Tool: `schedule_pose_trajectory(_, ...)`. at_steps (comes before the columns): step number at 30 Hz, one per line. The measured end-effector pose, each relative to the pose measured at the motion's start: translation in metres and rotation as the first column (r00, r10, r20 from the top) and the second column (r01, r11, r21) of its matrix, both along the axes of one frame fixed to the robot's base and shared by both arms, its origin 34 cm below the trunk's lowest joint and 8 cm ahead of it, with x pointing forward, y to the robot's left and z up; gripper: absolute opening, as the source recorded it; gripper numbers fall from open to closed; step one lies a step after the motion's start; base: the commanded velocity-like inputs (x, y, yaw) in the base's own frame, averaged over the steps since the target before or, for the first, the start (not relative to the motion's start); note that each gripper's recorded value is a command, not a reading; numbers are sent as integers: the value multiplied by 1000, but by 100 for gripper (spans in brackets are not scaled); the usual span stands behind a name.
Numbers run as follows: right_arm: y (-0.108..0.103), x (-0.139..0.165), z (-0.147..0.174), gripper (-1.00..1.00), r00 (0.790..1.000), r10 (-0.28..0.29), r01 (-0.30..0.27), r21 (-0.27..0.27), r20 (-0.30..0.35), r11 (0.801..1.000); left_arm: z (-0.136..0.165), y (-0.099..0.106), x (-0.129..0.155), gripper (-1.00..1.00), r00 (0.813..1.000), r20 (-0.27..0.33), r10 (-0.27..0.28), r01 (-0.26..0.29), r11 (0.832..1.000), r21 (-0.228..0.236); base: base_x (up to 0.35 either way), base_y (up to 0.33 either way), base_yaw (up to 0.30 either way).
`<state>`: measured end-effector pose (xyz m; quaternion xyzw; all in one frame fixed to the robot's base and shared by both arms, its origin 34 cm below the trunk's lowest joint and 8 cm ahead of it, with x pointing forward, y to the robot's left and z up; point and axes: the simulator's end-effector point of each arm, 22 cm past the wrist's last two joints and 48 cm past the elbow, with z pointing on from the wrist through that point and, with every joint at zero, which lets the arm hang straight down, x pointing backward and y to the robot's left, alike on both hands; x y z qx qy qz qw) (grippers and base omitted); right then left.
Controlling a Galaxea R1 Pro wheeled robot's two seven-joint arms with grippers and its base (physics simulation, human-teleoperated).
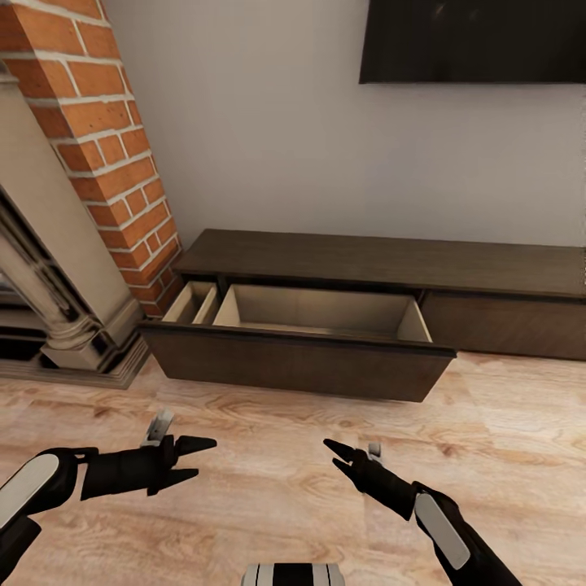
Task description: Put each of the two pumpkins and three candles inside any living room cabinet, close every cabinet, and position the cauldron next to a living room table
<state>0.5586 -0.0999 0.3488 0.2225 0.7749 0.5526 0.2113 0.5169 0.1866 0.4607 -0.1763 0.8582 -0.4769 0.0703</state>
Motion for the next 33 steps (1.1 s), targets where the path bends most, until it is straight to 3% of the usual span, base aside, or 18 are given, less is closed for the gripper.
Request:
schedule_pose_trajectory(3, -2, 3, 5, 100, 1000, -2, 2, -12, 20, 1000, -2, 4, -1, 100, 1000, -4, 2, -2, 999, 37, 0, 0, 0)
schedule_pose_trajectory(10, -3, 5, 16, 100, 999, 16, -14, -51, 37, 999, 9, 4, 2, 100, 1000, -9, 3, -3, 998, 56, 0, 0, 0)
schedule_pose_trajectory(14, -2, -1, 10, 100, 998, 59, -57, -124, 10, 991, 17, 5, 5, 100, 1000, -11, 6, -5, 998, 59, 0, 0, 0)
schedule_pose_trajectory(16, -8, -3, 0, 100, 997, 68, -71, -194, -24, 979, 21, 5, 6, 100, 1000, -12, 7, -6, 998, 60, 0, 0, 0)
schedule_pose_trajectory(21, -38, -7, -32, 100, 990, 14, -71, -405, -143, 912, 22, 10, 6, 100, 999, -33, 8, -5, 994, 105, 0, 0, 0)
schedule_pose_trajectory(28, -61, -11, -39, 100, 976, -38, -79, -516, -213, 853, 34, 2, 7, 100, 999, -46, 6, -1, 994, 108, -10, 0, 0)
schedule_pose_trajectory(33, -65, -10, -32, 100, 973, -46, -86, -537, -227, 839, 37, 3, 7, 100, 998, -64, 8, 1, 990, 138, -226, 0, 0)
